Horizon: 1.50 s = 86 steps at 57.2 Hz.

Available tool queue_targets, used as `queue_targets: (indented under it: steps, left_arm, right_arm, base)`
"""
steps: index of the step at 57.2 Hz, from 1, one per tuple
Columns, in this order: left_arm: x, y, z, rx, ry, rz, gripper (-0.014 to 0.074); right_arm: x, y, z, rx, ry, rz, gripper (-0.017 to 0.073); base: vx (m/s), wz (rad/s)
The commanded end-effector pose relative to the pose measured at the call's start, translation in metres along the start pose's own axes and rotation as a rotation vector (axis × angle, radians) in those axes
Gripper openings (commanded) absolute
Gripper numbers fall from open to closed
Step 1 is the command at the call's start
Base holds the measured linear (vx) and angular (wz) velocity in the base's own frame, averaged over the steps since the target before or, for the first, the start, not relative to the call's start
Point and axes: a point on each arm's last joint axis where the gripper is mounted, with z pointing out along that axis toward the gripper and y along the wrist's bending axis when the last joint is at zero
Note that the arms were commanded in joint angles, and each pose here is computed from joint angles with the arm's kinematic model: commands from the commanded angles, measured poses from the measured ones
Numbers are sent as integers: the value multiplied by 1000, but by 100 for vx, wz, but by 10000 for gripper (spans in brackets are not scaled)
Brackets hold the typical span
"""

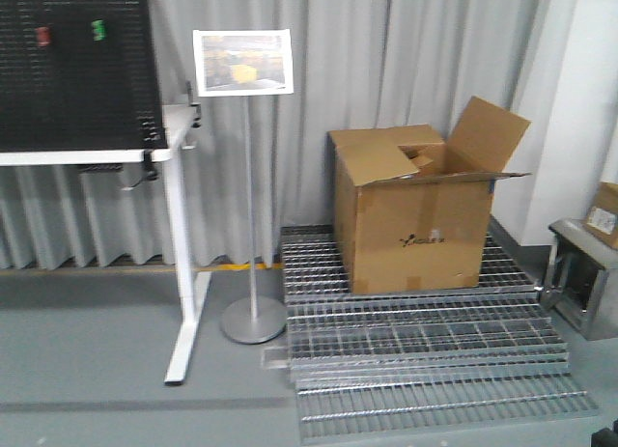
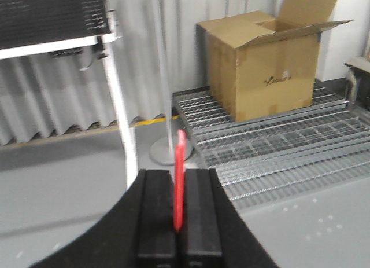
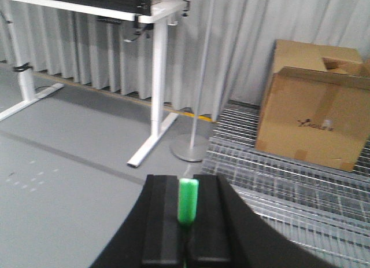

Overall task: Sort red and green spoons into left cabinet
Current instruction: 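Drive the base to the open white cabinet with the blue tray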

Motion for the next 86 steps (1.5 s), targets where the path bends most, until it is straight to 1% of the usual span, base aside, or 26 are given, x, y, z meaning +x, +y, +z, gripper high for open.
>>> queue_targets:
  steps: [1,42,72,86]
  left_arm:
    - [-14,0,-1,3,-94,-8,-6]
    - [-14,0,-1,3,-94,-8,-6]
    - [-14,0,-1,3,-94,-8,-6]
    - [-14,0,-1,3,-94,-8,-6]
  right_arm:
    - [-16,-4,-2,34,-95,0,-3]
    - [-16,-4,-2,34,-95,0,-3]
    - [-16,-4,-2,34,-95,0,-3]
    - [-16,-4,-2,34,-95,0,-3]
  base:
    - [56,-35]
    - [47,-37]
    - [30,-70]
    - [18,-51]
